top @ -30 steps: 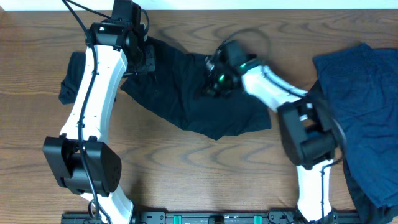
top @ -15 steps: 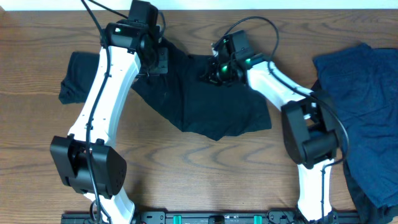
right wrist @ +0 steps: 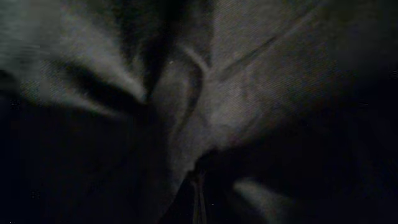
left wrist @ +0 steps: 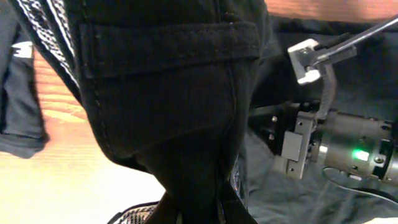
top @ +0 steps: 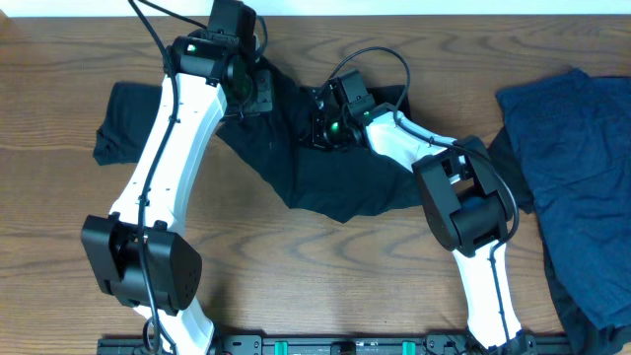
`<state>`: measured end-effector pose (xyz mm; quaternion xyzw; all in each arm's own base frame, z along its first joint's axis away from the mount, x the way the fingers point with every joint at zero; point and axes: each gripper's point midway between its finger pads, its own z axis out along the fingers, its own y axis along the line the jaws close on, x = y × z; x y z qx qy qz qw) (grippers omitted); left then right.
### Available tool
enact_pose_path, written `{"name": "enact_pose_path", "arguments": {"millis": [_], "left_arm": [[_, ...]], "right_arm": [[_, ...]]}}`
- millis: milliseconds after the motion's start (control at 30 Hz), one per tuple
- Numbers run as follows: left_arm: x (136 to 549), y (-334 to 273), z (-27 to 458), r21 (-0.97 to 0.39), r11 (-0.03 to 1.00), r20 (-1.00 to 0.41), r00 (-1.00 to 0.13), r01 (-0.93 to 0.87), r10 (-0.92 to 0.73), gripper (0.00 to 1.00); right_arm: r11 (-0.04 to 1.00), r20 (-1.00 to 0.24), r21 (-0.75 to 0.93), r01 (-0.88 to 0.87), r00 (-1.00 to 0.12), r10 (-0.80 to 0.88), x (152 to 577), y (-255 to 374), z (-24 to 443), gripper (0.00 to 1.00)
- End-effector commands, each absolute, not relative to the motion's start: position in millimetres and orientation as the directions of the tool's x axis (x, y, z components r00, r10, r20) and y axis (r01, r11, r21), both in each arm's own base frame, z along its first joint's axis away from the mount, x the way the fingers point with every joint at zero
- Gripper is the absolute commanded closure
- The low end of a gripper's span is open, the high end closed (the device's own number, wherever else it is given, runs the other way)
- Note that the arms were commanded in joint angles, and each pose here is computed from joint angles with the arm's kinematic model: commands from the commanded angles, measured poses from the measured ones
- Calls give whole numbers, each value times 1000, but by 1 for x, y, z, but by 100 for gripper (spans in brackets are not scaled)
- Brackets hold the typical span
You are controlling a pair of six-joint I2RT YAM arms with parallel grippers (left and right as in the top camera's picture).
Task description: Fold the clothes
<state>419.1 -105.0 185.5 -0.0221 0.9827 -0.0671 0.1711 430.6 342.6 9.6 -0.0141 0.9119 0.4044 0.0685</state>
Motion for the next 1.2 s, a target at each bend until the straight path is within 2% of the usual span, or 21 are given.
{"name": "enact_pose_path", "arguments": {"millis": [0, 100, 333, 433, 533, 600, 633, 867, 1000, 1167], "left_arm": [[419, -116, 212, -192, 981, -385, -919, -11, -86, 94], [419, -119, 212, -196, 981, -385, -919, -12, -88, 94], [419, -134, 214, -227, 973, -386, -914, -38, -125, 94], [419, -147, 216, -234, 972, -403, -909, -9, -105, 94], [421, -159, 218, -241, 970, -422, -902, 20, -86, 94], [422, -166, 220, -246, 969, -436, -897, 36, -77, 94], [423, -169, 221, -248, 968, -441, -894, 44, -73, 94], [422, -186, 217, -258, 964, -442, -895, 64, -59, 94], [425, -190, 205, -263, 964, -416, -906, 38, -78, 94], [428, -199, 190, -261, 965, -394, -916, 36, -73, 94]], "right_arm": [[608, -149, 785, -119, -989, -1, 440, 341, 34, 99], [629, -186, 760, -163, -982, -30, 447, 325, 51, 99], [836, -258, 502, -220, -961, -98, 458, 259, 79, 94], [931, -232, 333, -150, -970, -73, 459, 216, 76, 92], [983, -188, 166, -76, -981, -44, 454, 172, 65, 92], [994, -135, 101, -38, -990, -24, 445, 149, 54, 96], [996, -128, 89, -26, -992, -14, 444, 142, 52, 99], [995, -26, 79, 66, -997, 68, 429, 95, 39, 99], [988, 17, 140, 66, -998, 64, 423, 88, 40, 99], [987, 39, 137, 80, -996, 75, 418, 83, 34, 99]]}}
